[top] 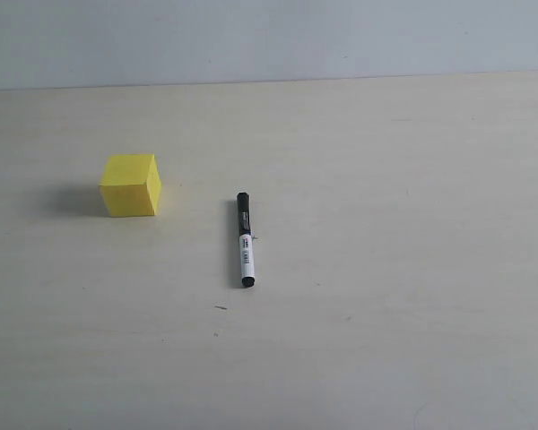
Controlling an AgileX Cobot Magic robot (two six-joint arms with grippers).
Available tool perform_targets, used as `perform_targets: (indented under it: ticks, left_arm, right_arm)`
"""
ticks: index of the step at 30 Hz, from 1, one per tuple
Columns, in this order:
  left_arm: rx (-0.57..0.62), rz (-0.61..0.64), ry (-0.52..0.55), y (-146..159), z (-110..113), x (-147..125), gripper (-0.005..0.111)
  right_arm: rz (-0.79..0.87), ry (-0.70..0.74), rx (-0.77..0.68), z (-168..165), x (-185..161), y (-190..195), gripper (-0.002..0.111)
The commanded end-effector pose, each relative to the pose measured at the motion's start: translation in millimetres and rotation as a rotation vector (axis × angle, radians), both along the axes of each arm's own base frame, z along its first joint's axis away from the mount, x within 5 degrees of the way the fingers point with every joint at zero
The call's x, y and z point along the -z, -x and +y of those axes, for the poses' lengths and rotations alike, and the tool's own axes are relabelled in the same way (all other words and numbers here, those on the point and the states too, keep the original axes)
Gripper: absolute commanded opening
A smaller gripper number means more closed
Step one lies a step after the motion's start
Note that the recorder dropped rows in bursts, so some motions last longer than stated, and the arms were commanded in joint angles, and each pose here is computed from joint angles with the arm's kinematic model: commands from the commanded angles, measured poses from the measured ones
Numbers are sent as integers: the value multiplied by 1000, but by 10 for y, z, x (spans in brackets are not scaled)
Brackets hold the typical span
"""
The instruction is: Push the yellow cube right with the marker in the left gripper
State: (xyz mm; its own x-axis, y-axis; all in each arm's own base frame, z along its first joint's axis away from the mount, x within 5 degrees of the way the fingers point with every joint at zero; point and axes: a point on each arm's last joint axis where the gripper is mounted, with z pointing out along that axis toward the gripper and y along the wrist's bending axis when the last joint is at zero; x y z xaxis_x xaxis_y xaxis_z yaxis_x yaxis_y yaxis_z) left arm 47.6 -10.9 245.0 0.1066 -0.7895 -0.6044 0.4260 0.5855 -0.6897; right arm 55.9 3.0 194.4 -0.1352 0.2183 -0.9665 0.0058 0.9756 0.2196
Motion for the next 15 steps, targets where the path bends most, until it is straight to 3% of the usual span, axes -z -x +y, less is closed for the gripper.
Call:
perform_targets:
  ticks: [1, 3, 6, 8, 13, 15]
  left_arm:
    - [5, -179, 30, 71, 7, -587, 0]
    - [-15, -155, -17, -26, -11, -868, 0]
    - [-56, -62, -177, -364, -85, -1275, 0]
    - [-65, 85, -277, -740, -151, -1393, 0]
    - [-48, 501, -421, -1574, -331, -1183, 0]
    - [-33, 626, -567, -1821, -445, -1054, 0]
  right_arm:
    - [-3, 8, 0, -1, 9, -1, 0]
    - [-3, 8, 0, -1, 9, -1, 0]
    - [-3, 8, 0, -1, 9, -1, 0]
    - [-3, 8, 0, -1, 9, -1, 0]
    - [-3, 8, 0, -1, 9, -1, 0]
    - [-3, 8, 0, -1, 9, -1, 0]
